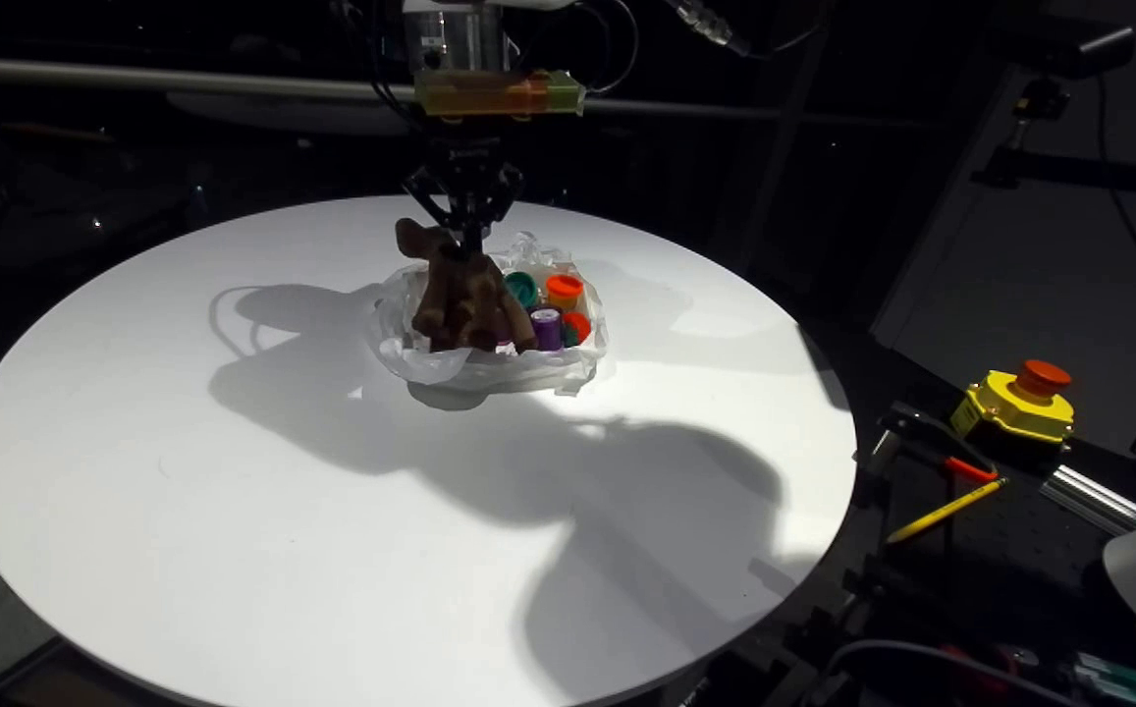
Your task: Remove the things from the plastic bag and put them on the table
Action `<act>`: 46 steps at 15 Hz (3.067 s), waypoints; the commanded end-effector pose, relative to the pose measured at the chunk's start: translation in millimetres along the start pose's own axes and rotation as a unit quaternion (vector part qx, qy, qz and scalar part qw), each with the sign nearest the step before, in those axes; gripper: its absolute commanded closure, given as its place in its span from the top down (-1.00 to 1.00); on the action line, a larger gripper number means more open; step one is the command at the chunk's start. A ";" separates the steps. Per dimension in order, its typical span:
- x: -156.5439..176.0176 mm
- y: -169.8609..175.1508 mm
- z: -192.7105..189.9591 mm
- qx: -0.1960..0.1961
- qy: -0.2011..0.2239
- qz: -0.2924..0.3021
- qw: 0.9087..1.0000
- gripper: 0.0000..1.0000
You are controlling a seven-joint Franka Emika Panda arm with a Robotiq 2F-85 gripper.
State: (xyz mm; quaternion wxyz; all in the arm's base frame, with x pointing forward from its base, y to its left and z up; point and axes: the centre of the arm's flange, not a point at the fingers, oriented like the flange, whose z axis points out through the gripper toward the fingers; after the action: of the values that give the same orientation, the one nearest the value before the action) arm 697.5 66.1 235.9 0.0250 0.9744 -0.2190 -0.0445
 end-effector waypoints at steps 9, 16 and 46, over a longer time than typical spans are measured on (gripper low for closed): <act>-140.6 -17.9 -24.5 0.053 -0.138 -0.131 0.980 -0.97; -153.5 -13.0 59.9 0.053 -0.149 -0.130 0.979 -0.88; -7.2 -13.6 105.1 0.039 0.038 0.014 0.998 1.00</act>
State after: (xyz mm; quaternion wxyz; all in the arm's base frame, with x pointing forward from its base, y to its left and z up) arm 666.0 76.3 140.6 -0.0200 0.9747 -0.2218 -0.0189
